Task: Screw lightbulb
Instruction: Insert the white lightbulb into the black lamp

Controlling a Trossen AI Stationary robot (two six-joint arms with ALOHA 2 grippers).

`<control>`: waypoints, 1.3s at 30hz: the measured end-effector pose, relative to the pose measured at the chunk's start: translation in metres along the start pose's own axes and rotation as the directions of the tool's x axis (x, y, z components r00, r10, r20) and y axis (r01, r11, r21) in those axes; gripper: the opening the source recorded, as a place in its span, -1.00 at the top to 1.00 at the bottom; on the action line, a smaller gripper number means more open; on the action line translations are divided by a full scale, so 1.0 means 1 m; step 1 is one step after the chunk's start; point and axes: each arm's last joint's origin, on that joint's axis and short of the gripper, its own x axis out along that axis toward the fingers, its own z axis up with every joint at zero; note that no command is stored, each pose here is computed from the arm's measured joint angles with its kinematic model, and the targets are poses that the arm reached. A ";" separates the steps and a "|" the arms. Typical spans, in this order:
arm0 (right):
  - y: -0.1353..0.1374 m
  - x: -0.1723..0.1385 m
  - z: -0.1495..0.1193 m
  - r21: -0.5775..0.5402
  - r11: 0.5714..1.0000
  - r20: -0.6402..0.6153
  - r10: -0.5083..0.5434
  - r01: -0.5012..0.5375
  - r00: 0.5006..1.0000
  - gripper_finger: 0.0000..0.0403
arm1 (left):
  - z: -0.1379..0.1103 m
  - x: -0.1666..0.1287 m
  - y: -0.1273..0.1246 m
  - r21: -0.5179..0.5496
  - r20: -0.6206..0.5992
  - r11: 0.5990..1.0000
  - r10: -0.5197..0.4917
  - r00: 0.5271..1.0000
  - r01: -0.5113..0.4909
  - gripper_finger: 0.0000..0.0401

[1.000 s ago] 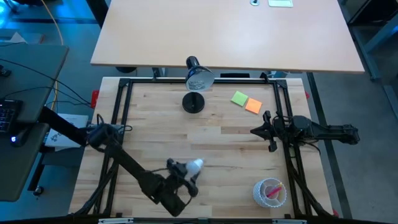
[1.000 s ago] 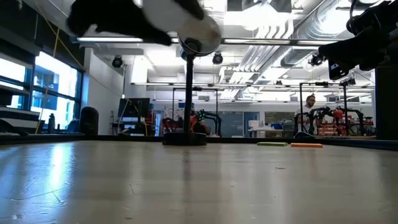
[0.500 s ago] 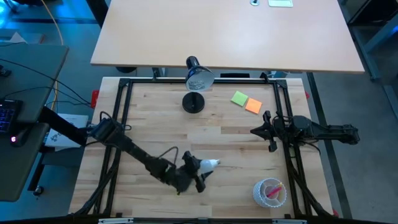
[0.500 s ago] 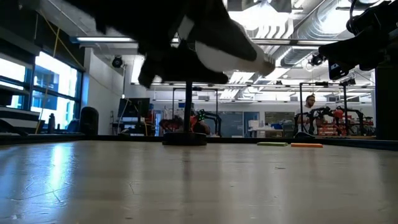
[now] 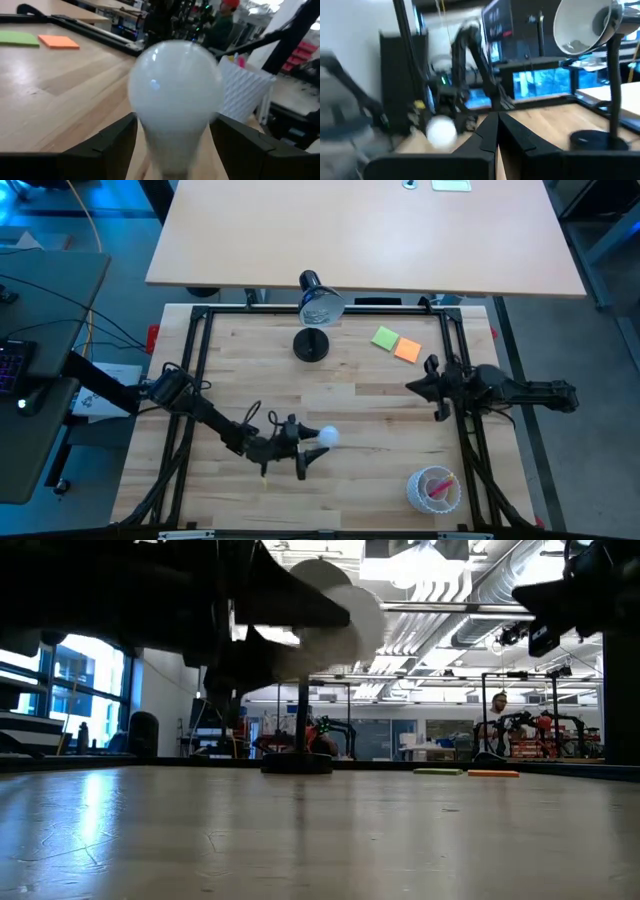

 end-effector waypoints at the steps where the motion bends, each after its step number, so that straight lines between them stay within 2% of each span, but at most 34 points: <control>1: 0.000 0.000 0.002 0.024 1.000 0.019 0.000 0.000 1.000 0.97 | 0.001 0.000 0.000 -0.007 0.007 1.000 -0.003 1.000 0.003 -0.21; 5: -0.002 0.000 0.005 0.033 0.995 0.060 -0.098 0.096 0.993 0.97 | 0.002 0.001 0.000 -0.024 0.020 1.000 0.004 1.000 -0.003 -0.21; 9: -0.003 0.000 -0.002 0.043 0.993 -0.004 -0.107 0.107 0.994 0.97 | 0.003 0.004 0.006 -0.037 0.021 0.998 0.044 0.999 -0.043 -0.21; 15: -0.002 0.001 -0.019 0.150 0.988 -0.206 -0.006 0.038 0.978 0.97 | 0.003 0.014 0.021 -0.048 -0.014 0.993 0.104 0.995 -0.104 -0.22; 19: 0.002 0.006 -0.029 0.174 0.985 -0.316 0.072 -0.017 0.946 0.89 | 0.004 0.022 0.033 -0.052 -0.051 0.992 0.110 0.993 -0.113 -0.22; 24: 0.011 0.010 -0.046 0.239 0.967 -0.476 0.193 -0.085 0.858 0.51 | 0.003 0.035 0.046 -0.055 -0.175 0.996 0.057 0.983 -0.068 -0.21; 29: 0.020 0.010 -0.063 0.284 0.956 -0.619 0.238 -0.070 0.748 -0.04 | 0.004 0.050 0.047 0.027 -0.327 0.999 0.031 0.944 -0.024 -0.16; 32: 0.023 0.009 -0.071 0.283 0.956 -0.672 0.253 -0.074 0.696 -0.32 | 0.006 0.055 0.047 0.080 -0.351 0.997 0.038 0.935 -0.010 -0.14; 35: 0.025 0.008 -0.076 0.262 0.962 -0.711 0.247 -0.079 0.658 -0.48 | 0.009 0.058 0.048 0.093 -0.339 0.996 0.038 0.940 -0.007 -0.13; 39: 0.026 0.007 -0.083 0.173 0.982 -0.749 0.177 -0.068 0.639 -0.52 | 0.010 0.059 0.049 0.093 -0.331 0.996 0.046 0.943 -0.016 -0.13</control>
